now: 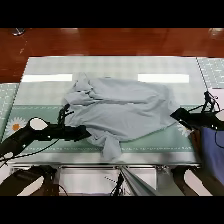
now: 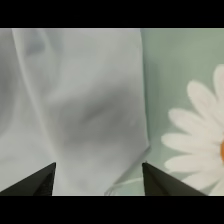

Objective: Fold the shirts.

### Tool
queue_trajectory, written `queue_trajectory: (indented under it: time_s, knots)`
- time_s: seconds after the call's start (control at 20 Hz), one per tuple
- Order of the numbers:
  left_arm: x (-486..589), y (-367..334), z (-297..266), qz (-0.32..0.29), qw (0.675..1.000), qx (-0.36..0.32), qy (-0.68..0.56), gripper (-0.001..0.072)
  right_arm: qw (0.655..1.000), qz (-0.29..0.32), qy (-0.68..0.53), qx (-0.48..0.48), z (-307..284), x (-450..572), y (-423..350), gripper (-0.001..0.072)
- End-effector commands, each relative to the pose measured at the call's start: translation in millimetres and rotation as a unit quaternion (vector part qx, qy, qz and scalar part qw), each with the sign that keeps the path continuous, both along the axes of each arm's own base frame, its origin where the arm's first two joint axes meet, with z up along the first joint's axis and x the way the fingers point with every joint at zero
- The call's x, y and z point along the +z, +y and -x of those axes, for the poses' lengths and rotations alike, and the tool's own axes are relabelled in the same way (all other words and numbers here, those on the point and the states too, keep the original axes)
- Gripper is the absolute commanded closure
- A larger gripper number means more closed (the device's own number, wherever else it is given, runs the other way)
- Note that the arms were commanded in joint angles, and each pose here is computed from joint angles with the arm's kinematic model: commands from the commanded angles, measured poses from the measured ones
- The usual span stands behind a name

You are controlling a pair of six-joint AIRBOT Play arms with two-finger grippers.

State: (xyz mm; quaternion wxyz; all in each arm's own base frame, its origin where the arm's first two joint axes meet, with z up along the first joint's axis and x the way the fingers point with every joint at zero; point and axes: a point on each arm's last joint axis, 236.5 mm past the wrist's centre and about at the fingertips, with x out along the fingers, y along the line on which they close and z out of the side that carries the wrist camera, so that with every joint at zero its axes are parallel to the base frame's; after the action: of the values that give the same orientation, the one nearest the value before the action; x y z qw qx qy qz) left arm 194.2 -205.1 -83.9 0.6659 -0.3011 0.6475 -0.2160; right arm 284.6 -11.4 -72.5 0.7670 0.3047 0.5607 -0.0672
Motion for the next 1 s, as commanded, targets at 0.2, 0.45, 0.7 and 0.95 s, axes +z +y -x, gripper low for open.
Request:
queue_trajectory:
  time_s: [0.2, 0.45, 0.7, 0.95]
  knots:
    - [4, -2, -5, 0.002, 1.000, -0.001, -0.010, 0.0687, 0.998, -0.031, 0.059, 0.008, -25, -23, -3, 0.0093]
    - [4, -2, -5, 0.002, 1.000, -0.001, -0.011, 0.0687, 0.991, -0.129, 0.030, 0.008, -50, -24, 34, 0.0094]
    - [4, -2, -6, 0.002, 1.000, -0.001, -0.011, 0.0686, 0.986, -0.147, -0.002, 0.073, -59, -16, 68, 0.0690]
    - [109, 8, -98, 0.038, 0.986, 0.020, -0.160, 0.0687, 0.965, -0.145, -0.102, 0.192, -114, 109, 96, 0.0691]
